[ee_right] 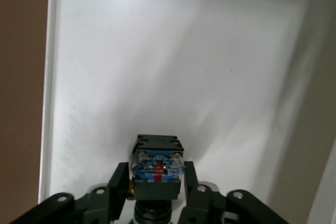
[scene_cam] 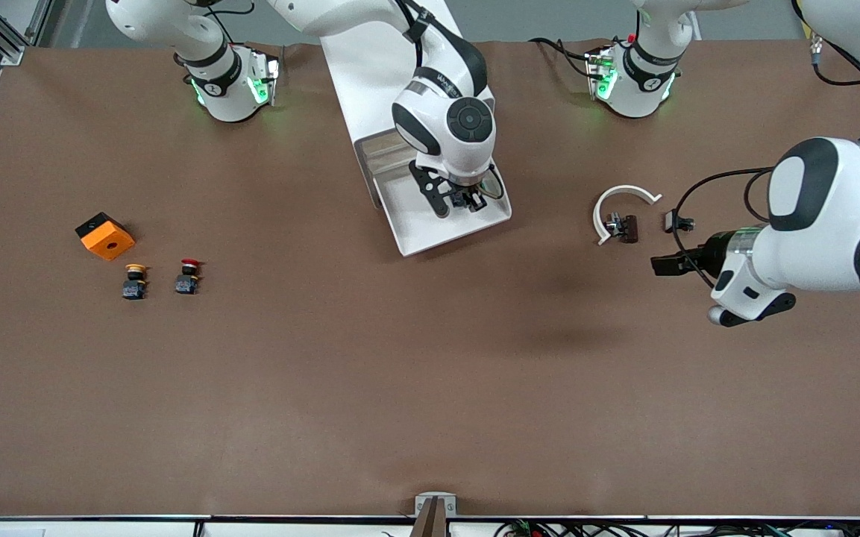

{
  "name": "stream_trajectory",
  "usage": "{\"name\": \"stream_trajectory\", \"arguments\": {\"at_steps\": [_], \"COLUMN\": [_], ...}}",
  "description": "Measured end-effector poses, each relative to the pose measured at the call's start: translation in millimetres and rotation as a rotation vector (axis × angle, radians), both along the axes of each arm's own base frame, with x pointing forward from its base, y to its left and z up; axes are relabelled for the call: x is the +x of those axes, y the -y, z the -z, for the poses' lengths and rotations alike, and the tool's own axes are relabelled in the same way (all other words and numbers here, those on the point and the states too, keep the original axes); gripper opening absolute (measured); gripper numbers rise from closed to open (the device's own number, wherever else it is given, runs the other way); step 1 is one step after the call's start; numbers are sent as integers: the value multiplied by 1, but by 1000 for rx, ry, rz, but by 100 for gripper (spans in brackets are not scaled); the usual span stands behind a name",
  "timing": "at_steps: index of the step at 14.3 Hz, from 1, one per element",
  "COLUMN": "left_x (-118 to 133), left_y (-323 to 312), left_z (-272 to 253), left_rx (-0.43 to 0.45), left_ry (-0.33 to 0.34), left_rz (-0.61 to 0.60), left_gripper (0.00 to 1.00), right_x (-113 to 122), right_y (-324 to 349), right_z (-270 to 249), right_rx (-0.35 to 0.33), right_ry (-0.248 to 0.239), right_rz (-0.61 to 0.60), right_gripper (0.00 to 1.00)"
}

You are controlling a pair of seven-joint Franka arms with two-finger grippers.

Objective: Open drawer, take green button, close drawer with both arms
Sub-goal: 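Push the drawer shut with the left gripper while the right gripper carries the button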

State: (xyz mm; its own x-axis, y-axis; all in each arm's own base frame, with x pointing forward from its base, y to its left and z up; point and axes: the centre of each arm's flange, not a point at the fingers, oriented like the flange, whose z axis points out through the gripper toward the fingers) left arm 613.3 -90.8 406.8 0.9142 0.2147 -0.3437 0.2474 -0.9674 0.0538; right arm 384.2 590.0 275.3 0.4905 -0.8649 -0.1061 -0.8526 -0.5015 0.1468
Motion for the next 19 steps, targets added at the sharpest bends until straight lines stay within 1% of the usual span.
{"name": "stream_trajectory", "arguments": {"at_steps": [1,4,6,8,11,13,14,17,19], "left_x": [0,0,-4,-13,-34,-46,-51,-67,-72], "left_y": [11,43,70,102,150,181,196,235,249], "left_z": [1,6,18,33,51,55,57,69,82], "left_rx": [-6,-29,-43,-41,-6,-2,-4,-1,20], "left_ry": [17,79,131,167,189,200,212,229,236], "left_rz": [14,50,45,9,-11,-22,-31,-40,-42], "left_gripper": [100,100,100,100,100,100,100,100,100], "right_x": [0,3,10,29,71,99,113,142,163], "right_y": [0,0,3,10,32,50,61,107,142], "right_z": [-1,-2,-5,-16,-47,-68,-80,-107,-120], "right_rx": [1,-2,5,20,33,67,88,106,111], "right_ry": [1,14,27,42,36,55,68,45,51], "right_rz": [0,-6,-18,-17,-63,-143,-209,-433,-541], "right_gripper": [41,41,41,41,41,41,41,41,41]}}
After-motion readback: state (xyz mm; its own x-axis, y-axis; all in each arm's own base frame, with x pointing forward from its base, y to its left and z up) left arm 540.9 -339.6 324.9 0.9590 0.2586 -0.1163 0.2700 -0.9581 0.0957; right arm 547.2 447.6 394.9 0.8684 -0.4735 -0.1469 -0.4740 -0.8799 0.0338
